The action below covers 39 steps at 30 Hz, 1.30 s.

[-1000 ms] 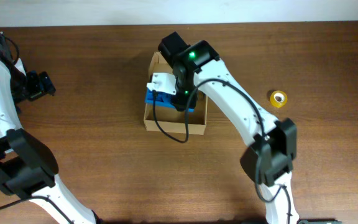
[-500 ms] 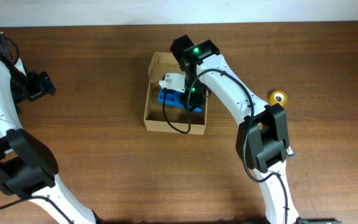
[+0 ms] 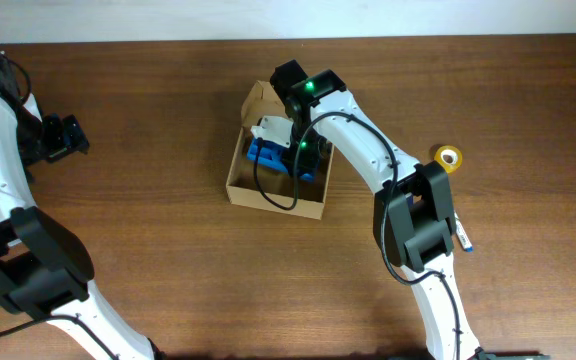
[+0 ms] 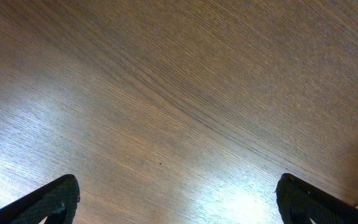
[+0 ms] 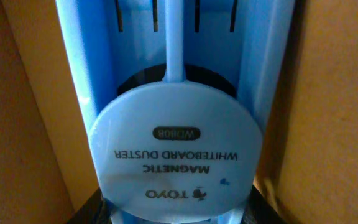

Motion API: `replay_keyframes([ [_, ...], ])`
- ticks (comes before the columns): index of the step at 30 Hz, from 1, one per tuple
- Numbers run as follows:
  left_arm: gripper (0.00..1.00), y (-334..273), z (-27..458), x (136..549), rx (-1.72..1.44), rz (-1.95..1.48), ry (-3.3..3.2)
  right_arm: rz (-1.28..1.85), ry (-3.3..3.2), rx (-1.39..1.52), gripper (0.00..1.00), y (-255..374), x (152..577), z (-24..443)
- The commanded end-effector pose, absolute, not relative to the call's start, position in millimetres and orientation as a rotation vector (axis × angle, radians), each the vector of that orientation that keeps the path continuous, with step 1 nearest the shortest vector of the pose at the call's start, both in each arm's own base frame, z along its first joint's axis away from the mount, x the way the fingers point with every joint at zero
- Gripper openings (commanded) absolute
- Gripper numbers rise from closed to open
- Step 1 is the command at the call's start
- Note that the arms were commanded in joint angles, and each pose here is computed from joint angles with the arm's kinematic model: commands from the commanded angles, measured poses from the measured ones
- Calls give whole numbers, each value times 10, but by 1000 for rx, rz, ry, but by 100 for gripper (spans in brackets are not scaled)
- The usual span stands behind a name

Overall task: Pack container
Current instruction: 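Carry the duster with the right gripper and lower it into the box, then open the right gripper and lift away from the box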

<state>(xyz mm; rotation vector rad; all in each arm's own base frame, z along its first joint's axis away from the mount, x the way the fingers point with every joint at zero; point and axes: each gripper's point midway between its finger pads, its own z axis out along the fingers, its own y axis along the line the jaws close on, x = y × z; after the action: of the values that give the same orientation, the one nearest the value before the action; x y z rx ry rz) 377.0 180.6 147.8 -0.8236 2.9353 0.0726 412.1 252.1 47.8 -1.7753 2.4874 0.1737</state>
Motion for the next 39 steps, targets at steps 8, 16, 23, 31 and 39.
replay_keyframes([
  [8, 100, 1791, 1493, 3766, -801, 59, 2937, 192, 2419, -1725, 55, 2762, 3982, 1183],
  [16, 100, 1791, 1493, 3766, -801, 59, 2937, 44, 2339, -1554, 64, 2734, 4049, 2028],
  [23, 100, 1791, 1493, 3766, -801, 59, 2937, -110, 2348, -1499, 56, 2465, 4013, 2306],
  [31, 100, 1791, 1493, 3766, -801, 59, 2937, -215, 2365, -1111, 48, 1664, 4109, 3014],
  [39, 100, 1808, 1493, 3757, -808, 59, 2935, -195, 2684, -354, 49, 79, 4075, 2626],
])
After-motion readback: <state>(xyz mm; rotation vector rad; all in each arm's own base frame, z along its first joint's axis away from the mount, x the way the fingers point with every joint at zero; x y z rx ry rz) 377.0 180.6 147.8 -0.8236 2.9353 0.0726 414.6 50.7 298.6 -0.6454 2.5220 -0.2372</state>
